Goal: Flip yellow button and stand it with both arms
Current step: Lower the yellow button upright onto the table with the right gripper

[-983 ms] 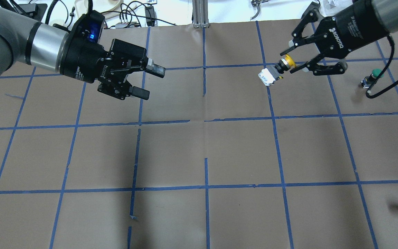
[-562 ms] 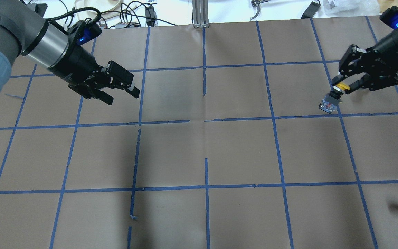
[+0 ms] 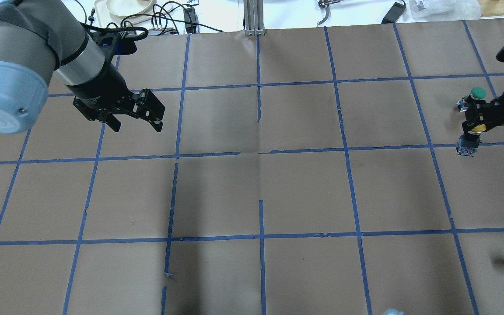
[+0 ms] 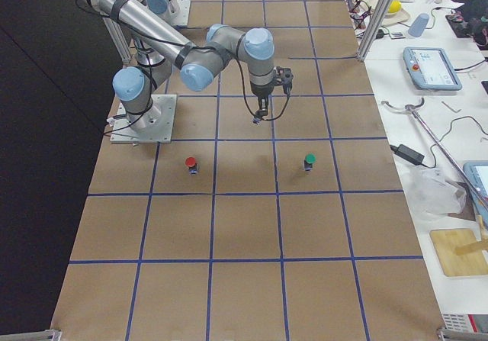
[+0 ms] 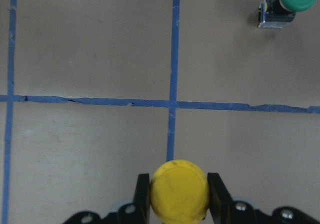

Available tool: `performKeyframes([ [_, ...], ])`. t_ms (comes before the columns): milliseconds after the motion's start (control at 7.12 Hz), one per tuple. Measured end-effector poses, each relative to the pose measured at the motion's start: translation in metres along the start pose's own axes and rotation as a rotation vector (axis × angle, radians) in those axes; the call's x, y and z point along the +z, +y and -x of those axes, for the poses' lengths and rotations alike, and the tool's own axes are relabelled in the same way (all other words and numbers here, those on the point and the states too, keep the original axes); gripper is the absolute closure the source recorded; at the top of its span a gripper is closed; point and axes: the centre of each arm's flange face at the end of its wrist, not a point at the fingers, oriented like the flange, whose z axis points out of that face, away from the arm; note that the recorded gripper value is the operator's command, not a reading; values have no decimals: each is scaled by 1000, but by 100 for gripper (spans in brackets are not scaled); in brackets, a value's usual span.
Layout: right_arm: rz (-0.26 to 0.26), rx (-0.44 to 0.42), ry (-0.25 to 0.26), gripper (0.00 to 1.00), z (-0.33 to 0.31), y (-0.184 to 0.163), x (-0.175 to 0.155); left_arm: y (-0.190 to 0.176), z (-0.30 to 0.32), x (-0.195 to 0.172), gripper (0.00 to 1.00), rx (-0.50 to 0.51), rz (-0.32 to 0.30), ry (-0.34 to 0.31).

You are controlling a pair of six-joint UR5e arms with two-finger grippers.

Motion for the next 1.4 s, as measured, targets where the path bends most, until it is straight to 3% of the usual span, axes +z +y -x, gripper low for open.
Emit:
performKeyframes([
  [140,-37,-72,19,94,-13,15,16,-2,-3,-11,0,-13,-23,-32],
  [281,-74,-123,4,94,-25,25,29,-5,-3,-22,0,-19,-43,-52],
  [702,-167,-210,-83,94,-76,52,57,-8,3,-29,0,-30,-43,-74],
  [1124,-254,-295,-134,93,-104,75,72,-13,7,-26,0,-37,-39,-75],
  [1405,-272,-323,-144,91,-111,80,79,-13,7,-26,0,-38,-39,-74],
])
